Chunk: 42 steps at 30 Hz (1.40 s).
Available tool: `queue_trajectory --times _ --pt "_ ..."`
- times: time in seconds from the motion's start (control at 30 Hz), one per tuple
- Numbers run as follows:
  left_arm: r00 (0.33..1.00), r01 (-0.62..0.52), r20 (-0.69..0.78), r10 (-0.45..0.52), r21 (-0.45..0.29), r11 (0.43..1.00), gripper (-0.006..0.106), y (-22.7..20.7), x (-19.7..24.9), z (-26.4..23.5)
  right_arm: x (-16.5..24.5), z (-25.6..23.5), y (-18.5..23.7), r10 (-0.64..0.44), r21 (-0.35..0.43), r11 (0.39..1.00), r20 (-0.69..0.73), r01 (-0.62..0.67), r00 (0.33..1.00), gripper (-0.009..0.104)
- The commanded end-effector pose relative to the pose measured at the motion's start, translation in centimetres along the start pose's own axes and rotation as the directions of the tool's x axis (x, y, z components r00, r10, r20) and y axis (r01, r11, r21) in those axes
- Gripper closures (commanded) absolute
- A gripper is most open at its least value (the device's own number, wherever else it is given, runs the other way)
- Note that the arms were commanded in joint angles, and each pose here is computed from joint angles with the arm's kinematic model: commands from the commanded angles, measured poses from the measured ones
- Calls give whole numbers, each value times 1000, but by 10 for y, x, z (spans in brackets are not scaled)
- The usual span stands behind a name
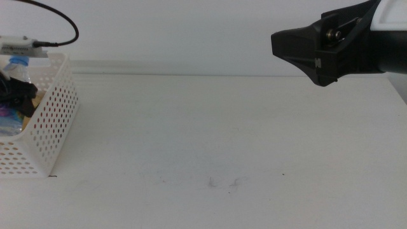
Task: Use arms to grab the bottles and put them into the dustbin to the left of the table.
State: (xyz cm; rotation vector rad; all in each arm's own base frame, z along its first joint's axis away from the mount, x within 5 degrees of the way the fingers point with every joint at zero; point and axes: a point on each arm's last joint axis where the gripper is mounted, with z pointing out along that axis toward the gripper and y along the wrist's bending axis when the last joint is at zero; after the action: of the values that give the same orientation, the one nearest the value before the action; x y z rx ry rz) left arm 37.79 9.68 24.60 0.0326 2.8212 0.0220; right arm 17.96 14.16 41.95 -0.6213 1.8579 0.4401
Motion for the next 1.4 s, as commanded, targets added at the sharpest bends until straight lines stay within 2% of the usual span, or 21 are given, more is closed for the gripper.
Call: queue_trajectory --times 0.0,0.17,0.27,0.3,0.33,0.37,0.4,0.47,0.67,0.77,0.9,0.97,1.07,1.13,1.23,1.37 --pt "998 -22 56 25 -46 999 102 5 -7 -3 0 -1 0 -5 0 1000 8 5 1000 6" --pt "996 -9 85 12 -37 999 100 5 -11 2 0 -1 0 -5 0 1000 8 5 1000 6" --pt "996 -3 84 6 -31 999 86 4 -11 3 0 -1 0 -5 0 1000 8 5 1000 6" --pt "996 -3 84 6 -31 999 78 4 -11 3 0 -1 0 -5 0 1000 8 5 1000 6" --pt "996 -3 86 6 -32 999 60 5 -11 3 0 -1 0 -5 0 1000 8 5 1000 6" --pt "997 -3 83 6 -31 1000 48 4 -11 3 0 -1 0 -5 0 1000 8 5 1000 6" --pt "997 -2 73 4 -27 1000 25 4 -9 2 0 -1 0 -5 0 1000 8 5 1000 6" --pt "998 -1 62 2 -21 1000 6 3 -8 2 0 -1 0 -5 0 1000 8 5 1000 6" --pt "998 29 47 -31 42 999 7 -6 -1 -26 0 -1 0 -5 0 1000 8 5 1000 6" --pt "990 27 133 -35 65 998 7 -17 2 -64 0 -1 0 -5 0 1000 8 5 1000 6" --pt "951 -47 308 27 57 997 7 -54 15 -125 0 -1 0 -5 0 1000 8 5 1000 6" --pt "907 -113 415 74 70 991 7 -80 29 -156 0 -1 0 -5 0 1000 8 5 1000 6" --pt "800 -264 573 177 71 962 7 -117 58 -200 0 -1 0 -5 0 1000 8 5 1000 6" --pt "725 -335 656 212 67 940 7 -135 80 -225 0 -1 0 -5 0 1000 8 5 1000 6" --pt "632 -386 744 217 60 921 7 -145 112 -254 0 -1 0 -5 0 1000 8 5 1000 6" --pt "576 -394 792 200 55 917 7 -144 133 -272 0 -1 0 -5 0 1000 8 5 1000 6"
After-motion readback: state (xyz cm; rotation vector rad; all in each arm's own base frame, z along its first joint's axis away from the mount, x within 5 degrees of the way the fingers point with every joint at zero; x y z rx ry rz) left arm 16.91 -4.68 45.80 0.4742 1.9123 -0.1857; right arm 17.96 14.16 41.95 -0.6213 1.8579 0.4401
